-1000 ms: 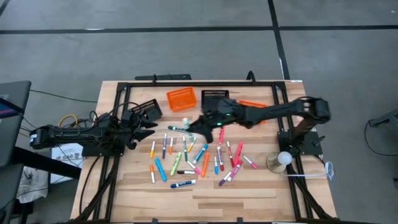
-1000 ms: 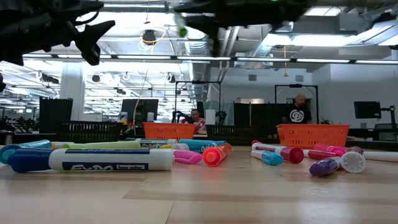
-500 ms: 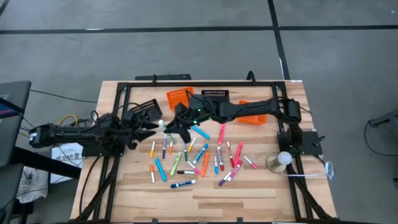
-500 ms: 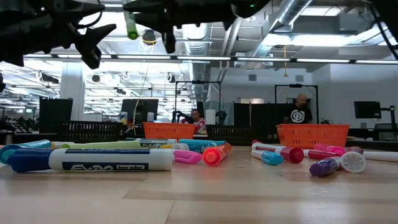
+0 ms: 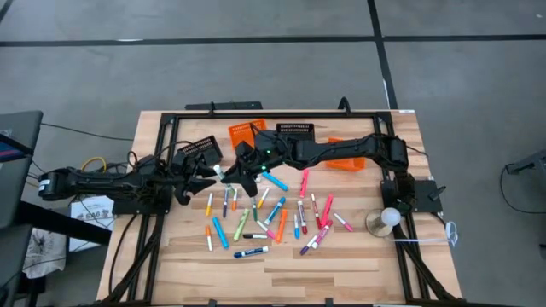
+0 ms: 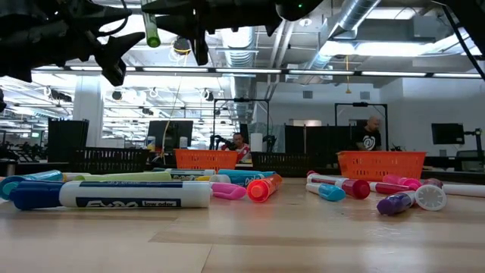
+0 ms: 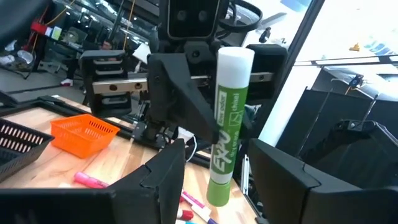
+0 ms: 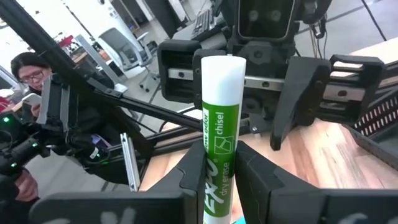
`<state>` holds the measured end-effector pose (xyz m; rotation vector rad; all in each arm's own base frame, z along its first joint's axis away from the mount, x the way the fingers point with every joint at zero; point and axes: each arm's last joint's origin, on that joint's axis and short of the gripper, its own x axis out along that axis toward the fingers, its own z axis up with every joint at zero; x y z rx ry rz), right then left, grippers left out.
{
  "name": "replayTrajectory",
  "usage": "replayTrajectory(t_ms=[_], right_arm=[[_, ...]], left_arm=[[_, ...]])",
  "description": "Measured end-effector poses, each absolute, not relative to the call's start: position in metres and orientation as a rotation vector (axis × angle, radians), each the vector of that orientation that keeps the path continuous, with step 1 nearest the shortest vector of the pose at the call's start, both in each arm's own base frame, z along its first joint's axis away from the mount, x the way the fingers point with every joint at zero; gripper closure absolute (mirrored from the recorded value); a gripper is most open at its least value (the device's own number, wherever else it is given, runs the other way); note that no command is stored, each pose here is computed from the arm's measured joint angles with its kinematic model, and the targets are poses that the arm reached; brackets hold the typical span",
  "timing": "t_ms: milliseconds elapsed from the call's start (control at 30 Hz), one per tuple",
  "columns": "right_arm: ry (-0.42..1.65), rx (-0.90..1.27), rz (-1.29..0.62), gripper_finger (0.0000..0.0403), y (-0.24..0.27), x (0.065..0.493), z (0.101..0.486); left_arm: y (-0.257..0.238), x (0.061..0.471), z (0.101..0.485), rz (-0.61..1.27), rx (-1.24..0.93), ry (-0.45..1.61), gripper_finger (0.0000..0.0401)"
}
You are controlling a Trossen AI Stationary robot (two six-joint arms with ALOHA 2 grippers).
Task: Pick & Place Markers
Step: Put the large light green marker pen into the left black bin
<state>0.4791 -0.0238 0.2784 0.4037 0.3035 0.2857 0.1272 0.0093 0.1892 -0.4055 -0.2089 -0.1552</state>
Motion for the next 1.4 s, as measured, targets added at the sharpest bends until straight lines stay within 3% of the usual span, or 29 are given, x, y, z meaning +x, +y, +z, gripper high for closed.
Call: replayTrajectory(t_ms=[400, 1100, 1233, 1400], right_arm=[[0.325, 0.444, 0.257, 0.035, -0.027, 0.489, 0.256], [0.334, 0.457, 0.242, 0.035, -0.032, 0.49, 0.252], [0.333, 0.457, 0.243, 0.035, -0.032, 0.49, 0.252], [0.331, 0.456, 0.242, 0.0348, -0.032, 0.49, 0.252]], left_arm=[[0.01, 0.133, 0.191, -0.147, -0.4, -0.254, 0.0225], [0.013, 0.142, 0.184, -0.099, -0.454, -0.221, 0.0227], [0.013, 0.142, 0.184, -0.093, -0.475, -0.226, 0.0259], [0.013, 0.142, 0.185, -0.097, -0.474, -0.235, 0.0337]])
